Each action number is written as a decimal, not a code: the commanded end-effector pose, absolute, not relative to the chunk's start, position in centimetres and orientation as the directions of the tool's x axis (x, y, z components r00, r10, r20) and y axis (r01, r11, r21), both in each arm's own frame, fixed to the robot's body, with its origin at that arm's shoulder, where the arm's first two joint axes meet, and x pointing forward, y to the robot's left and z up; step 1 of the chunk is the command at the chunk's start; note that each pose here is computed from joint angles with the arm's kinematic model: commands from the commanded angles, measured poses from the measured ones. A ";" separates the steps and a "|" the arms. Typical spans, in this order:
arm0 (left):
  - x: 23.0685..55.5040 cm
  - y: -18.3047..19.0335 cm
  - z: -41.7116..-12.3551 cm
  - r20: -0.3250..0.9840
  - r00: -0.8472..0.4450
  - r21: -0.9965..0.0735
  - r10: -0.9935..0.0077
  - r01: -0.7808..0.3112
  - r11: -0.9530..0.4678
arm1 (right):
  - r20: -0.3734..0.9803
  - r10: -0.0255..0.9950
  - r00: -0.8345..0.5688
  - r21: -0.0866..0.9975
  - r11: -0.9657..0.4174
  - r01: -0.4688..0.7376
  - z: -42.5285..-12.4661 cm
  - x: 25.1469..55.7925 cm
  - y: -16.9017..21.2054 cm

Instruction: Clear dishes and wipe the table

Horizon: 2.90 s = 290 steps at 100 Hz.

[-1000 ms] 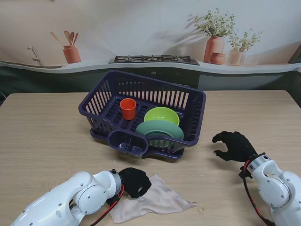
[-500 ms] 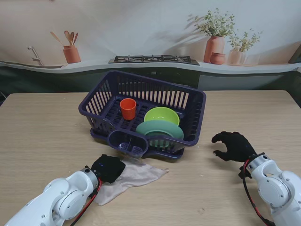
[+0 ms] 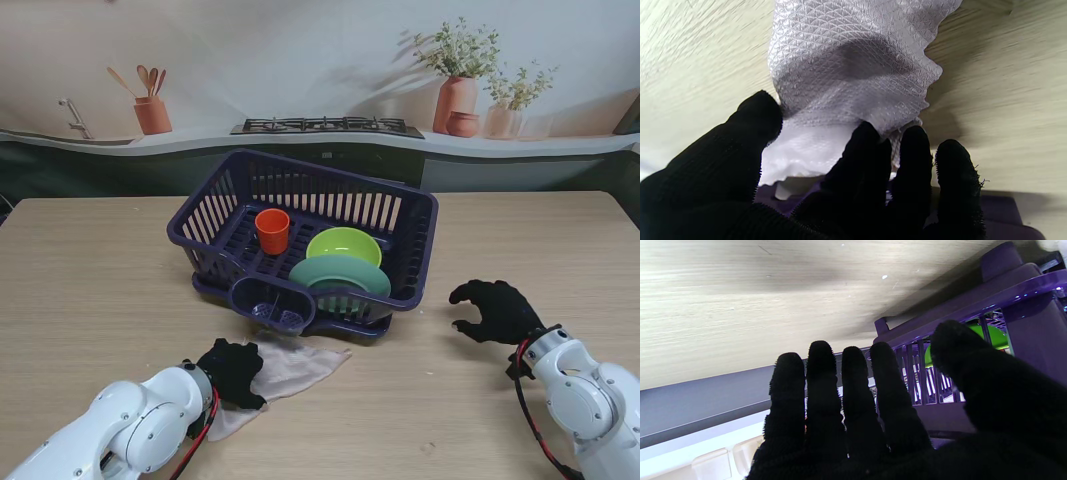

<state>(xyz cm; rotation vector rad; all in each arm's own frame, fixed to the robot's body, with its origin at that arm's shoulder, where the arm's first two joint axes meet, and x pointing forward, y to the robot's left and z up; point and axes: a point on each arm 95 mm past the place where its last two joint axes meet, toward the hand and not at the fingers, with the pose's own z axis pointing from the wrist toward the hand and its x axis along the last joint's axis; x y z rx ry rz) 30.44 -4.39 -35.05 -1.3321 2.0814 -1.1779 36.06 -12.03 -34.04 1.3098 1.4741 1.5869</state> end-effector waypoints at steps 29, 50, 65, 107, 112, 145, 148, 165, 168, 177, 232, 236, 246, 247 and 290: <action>29.7 -5.3 -37.7 0.055 -0.496 -0.752 -0.866 -0.591 0.291 | 0.255 0.904 -0.342 0.961 -0.199 0.192 -34.0 36.0 -11.9; 30.3 -3.4 -37.4 0.027 -0.454 -0.831 -0.891 -0.505 0.232 | 0.254 0.905 -0.342 0.961 -0.196 0.195 -34.0 36.0 -12.0; 30.1 -0.7 -37.1 -0.009 -0.409 -0.876 -0.913 -0.437 0.204 | 0.251 0.906 -0.341 0.961 -0.193 0.197 -34.0 36.0 -12.0; 28.1 4.2 -36.9 -0.079 -0.315 -0.924 -0.946 -0.333 0.187 | 0.247 0.908 -0.338 0.962 -0.188 0.197 -34.0 36.0 -12.0; 28.0 4.2 -36.9 -0.068 -0.315 -0.925 -0.947 -0.337 0.178 | 0.247 0.908 -0.338 0.962 -0.188 0.198 -34.1 36.0 -12.0; 28.6 0.4 -36.3 0.084 -0.334 -0.873 -0.939 -0.478 0.092 | 0.245 0.909 -0.337 0.963 -0.186 0.197 -34.1 36.0 -12.1; 28.7 -0.2 -36.2 0.097 -0.341 -0.863 -0.935 -0.497 0.091 | 0.245 0.909 -0.337 0.963 -0.187 0.197 -34.1 36.0 -12.1; 29.4 -3.6 -36.5 0.172 -0.378 -0.808 -0.910 -0.583 0.089 | 0.244 0.908 -0.340 0.963 -0.186 0.194 -34.0 36.0 -12.2; 29.5 -4.1 -36.5 0.186 -0.377 -0.798 -0.907 -0.597 0.085 | 0.244 0.908 -0.340 0.963 -0.186 0.194 -34.0 36.0 -12.2; 29.8 -5.6 -36.6 0.221 -0.378 -0.773 -0.899 -0.630 0.075 | 0.244 0.908 -0.341 0.963 -0.185 0.195 -34.0 36.0 -12.3; 30.3 -1.8 -36.6 0.145 -0.346 -0.842 -0.927 -0.535 0.068 | 0.257 0.905 -0.339 0.961 -0.203 0.188 -33.7 36.0 -12.5; 30.0 -0.9 -36.5 0.129 -0.337 -0.855 -0.933 -0.514 0.068 | 0.260 0.904 -0.338 0.960 -0.206 0.189 -33.7 36.0 -12.5; 29.2 1.2 -36.4 0.089 -0.312 -0.887 -0.946 -0.458 0.067 | 0.272 0.902 -0.334 0.957 -0.217 0.195 -33.7 36.0 -12.4; 29.1 1.4 -36.4 0.085 -0.310 -0.890 -0.947 -0.452 0.068 | 0.274 0.902 -0.333 0.956 -0.218 0.195 -33.7 35.9 -12.4; 27.4 5.6 -36.7 0.022 -0.277 -0.938 -0.961 -0.338 0.076 | 0.298 0.898 -0.323 0.948 -0.240 0.206 -33.8 35.9 -12.1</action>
